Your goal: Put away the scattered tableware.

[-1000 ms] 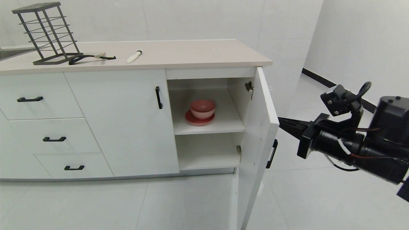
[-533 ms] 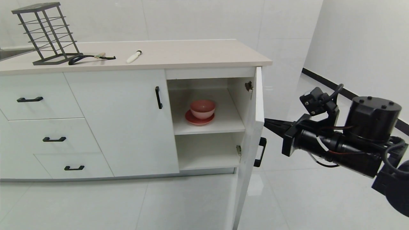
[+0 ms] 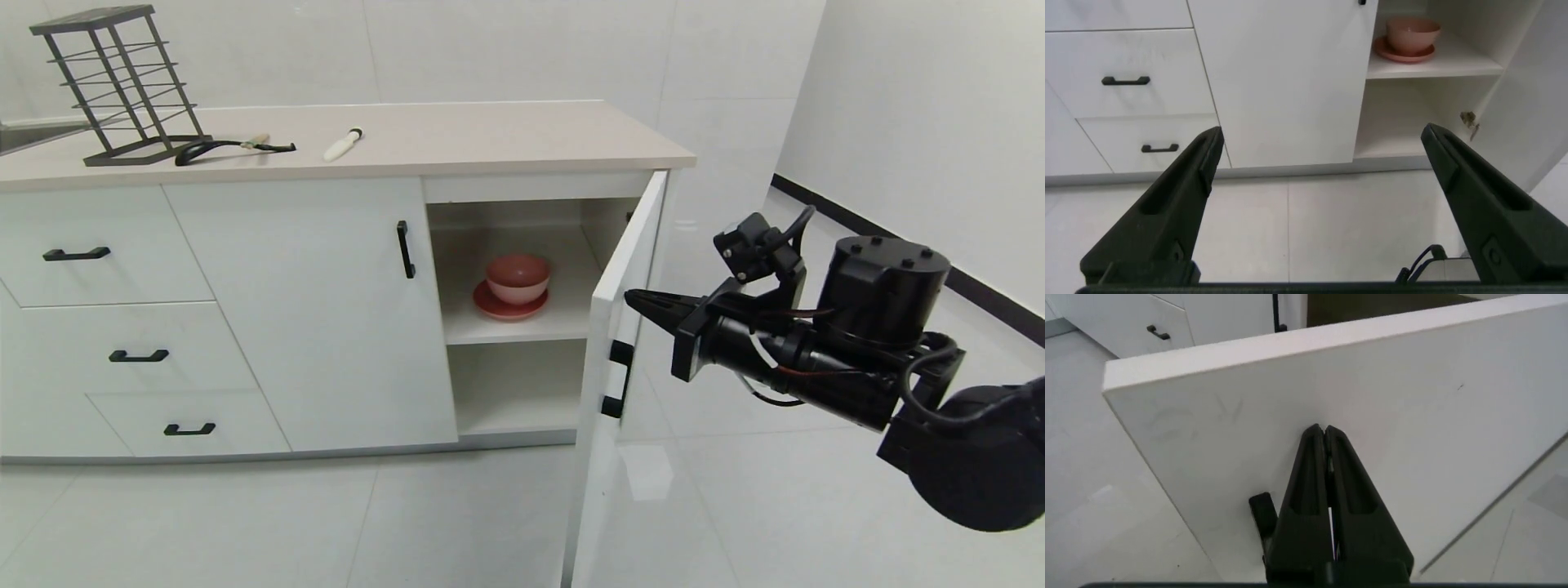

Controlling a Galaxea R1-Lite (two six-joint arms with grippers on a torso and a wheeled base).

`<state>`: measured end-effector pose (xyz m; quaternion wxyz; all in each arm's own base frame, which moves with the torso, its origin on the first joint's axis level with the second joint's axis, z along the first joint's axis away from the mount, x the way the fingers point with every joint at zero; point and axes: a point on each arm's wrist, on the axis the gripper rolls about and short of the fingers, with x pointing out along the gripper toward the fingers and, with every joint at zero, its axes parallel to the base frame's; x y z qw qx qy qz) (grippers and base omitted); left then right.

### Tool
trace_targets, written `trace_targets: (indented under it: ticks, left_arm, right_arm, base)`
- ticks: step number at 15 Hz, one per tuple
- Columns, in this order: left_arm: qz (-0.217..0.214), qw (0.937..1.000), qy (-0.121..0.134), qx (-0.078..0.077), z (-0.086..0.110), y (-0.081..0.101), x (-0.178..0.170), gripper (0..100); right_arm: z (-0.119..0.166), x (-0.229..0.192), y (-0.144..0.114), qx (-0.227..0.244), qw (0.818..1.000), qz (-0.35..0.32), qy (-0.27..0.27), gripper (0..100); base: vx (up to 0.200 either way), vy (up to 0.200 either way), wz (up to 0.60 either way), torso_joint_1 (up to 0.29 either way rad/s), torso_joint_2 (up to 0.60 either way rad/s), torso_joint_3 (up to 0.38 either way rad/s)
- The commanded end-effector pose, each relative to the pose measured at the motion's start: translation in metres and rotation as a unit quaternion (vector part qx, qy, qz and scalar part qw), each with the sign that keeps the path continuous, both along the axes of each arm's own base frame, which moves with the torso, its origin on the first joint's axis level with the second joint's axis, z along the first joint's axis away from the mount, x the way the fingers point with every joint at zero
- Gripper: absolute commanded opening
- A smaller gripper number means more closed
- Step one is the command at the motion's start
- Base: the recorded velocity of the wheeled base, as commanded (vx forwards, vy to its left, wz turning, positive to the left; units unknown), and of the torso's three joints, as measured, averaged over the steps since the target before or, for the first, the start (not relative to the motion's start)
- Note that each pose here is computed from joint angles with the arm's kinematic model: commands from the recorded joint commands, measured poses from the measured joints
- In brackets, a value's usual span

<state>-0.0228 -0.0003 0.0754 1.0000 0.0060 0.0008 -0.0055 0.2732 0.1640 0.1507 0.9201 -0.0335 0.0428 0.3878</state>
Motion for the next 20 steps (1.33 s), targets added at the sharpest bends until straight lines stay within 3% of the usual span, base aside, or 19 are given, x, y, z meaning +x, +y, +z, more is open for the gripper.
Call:
trace_targets:
  ticks: [1, 16, 20]
  left_arm:
    - [0.000, 1.0000, 0.000, 0.000, 0.000, 0.000, 0.000, 100]
    - [0.000, 1.0000, 0.000, 0.000, 0.000, 0.000, 0.000, 100]
    - [0.000, 1.0000, 0.000, 0.000, 0.000, 0.000, 0.000, 100]
  right_arm:
    - [-0.011, 0.009, 0.009, -0.004, 1.000, 0.005, 0.007, 0]
    - [-0.038, 0.059, 0.044, 0.019, 0.999, 0.000, -0.028, 0]
    - [-0.043, 0.071, 0.051, 0.026, 0.999, -0.004, -0.030, 0]
  base:
    - [0.000, 0.000, 0.00, 0.000, 0.00, 0.000]
    - [0.000, 0.000, 0.00, 0.000, 0.00, 0.000]
    - [0.200, 0.000, 0.00, 0.002, 0.00, 0.001]
